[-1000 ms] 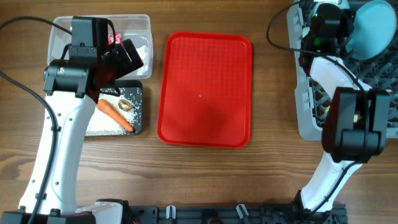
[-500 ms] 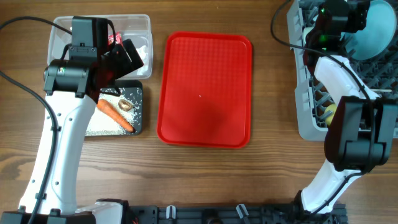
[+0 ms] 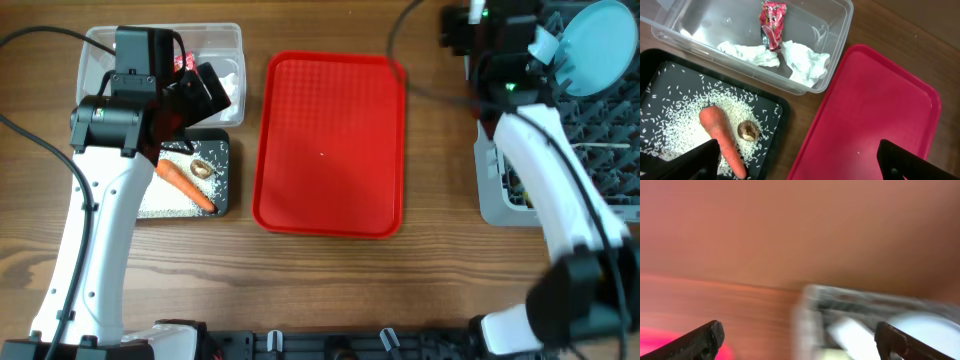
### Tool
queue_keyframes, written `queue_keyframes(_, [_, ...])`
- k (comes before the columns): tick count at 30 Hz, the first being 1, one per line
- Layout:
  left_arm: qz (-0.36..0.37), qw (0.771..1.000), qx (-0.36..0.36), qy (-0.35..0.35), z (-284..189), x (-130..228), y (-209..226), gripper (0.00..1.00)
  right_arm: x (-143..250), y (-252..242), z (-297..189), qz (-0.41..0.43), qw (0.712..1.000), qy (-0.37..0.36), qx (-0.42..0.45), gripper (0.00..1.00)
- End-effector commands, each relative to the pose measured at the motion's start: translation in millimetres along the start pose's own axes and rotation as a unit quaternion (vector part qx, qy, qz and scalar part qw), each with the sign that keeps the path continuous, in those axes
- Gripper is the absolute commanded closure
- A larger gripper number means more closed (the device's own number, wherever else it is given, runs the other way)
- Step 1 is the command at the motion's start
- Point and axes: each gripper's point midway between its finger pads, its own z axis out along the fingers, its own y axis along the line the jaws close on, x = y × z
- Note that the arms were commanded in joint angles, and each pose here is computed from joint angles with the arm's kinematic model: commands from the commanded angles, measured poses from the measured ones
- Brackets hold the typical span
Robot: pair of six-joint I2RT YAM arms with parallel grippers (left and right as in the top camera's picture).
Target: Sort waste into correct bins and load items into the dishwasher rack
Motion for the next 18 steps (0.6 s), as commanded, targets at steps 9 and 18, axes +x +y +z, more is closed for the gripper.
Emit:
queue_keyframes(9, [-0.002, 1.0, -0.008, -0.006, 0.2, -3.6, 4.0, 0.0, -84.4, 73.9, -195.5, 0.07, 0.936, -0.104, -0.33, 0.0])
queue_keyframes(18, [-0.002, 1.0, -0.008, -0.006, 0.2, -3.6, 4.0, 0.0, -102.3, 13.0, -288.9, 0.107, 0.945, -0.175, -0.254, 0.0])
